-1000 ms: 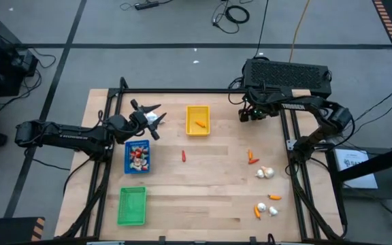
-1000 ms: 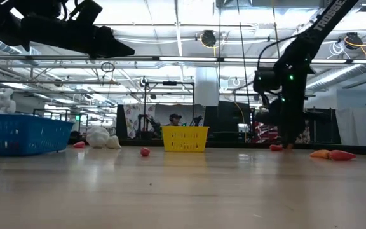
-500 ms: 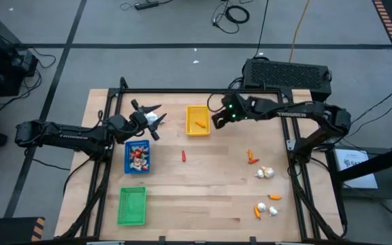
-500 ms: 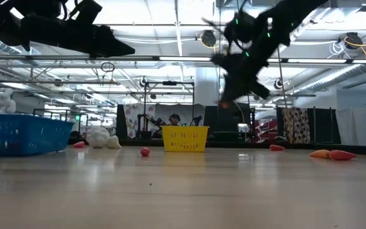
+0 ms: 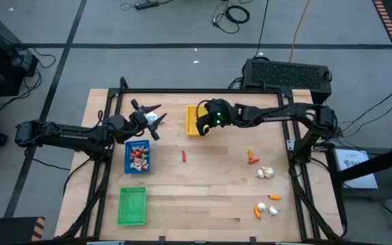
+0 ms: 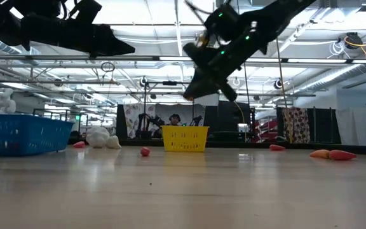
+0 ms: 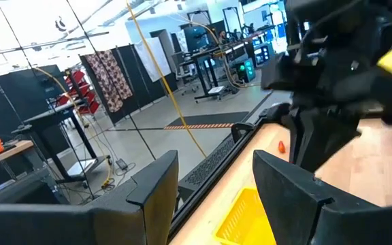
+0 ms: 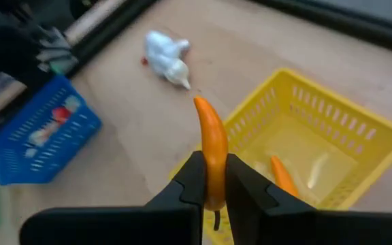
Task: Sort produce into baskets
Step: Put the yellow chili pepper into the yellow bin, then put the orange chili pepper into the yellow bin
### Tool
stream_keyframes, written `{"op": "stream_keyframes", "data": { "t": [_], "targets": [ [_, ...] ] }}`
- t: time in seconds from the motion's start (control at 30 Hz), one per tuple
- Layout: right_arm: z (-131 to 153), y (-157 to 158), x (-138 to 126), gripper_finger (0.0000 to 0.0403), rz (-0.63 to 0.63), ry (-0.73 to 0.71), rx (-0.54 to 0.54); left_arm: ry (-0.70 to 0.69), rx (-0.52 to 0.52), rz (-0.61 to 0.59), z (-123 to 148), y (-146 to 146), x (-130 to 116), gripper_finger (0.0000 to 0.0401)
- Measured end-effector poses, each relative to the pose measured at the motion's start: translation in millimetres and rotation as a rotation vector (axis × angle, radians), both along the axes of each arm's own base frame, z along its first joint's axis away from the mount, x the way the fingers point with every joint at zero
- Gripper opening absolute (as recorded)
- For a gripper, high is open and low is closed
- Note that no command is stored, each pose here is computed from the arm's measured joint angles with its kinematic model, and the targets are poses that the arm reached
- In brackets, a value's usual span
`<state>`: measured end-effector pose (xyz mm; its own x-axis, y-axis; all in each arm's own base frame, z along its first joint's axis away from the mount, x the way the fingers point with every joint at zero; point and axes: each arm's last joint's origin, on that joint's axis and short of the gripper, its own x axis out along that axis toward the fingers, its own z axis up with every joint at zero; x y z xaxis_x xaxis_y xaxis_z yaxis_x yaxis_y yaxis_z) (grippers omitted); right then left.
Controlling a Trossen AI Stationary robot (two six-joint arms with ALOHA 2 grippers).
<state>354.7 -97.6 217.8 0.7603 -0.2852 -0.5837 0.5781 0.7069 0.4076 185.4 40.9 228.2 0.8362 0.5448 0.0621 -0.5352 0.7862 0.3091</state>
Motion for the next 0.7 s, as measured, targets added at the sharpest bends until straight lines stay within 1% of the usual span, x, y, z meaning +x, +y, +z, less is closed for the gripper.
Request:
{"op": "stream_keyframes", "data": {
  "t": [0.17,0.27,0.37,0.47,0.6,0.7],
  "targets": [
    [-2,-10,18,0.004,0.011,0.103,-0.01,0.001,0.0,-0.001,0,0,0,0.0198],
    [5,-14,26,0.0056,0.024,0.157,-0.033,0.001,0.0,-0.004,0,0,0,0.0198],
    [14,-16,28,0.0078,0.008,0.217,-0.064,0.005,0.002,-0.007,0,0,0,0.0198],
    [19,-16,27,0.0101,-0.001,0.261,-0.069,0.006,0.002,-0.008,0,0,0,0.0198],
    [22,-15,29,0.013,0.005,0.249,-0.074,0.006,0.003,-0.01,0,0,0,0.0198],
    [19,-12,28,0.0146,0.031,0.273,-0.052,0.005,0.002,-0.01,0,0,0,0.0198]
  ]
}}
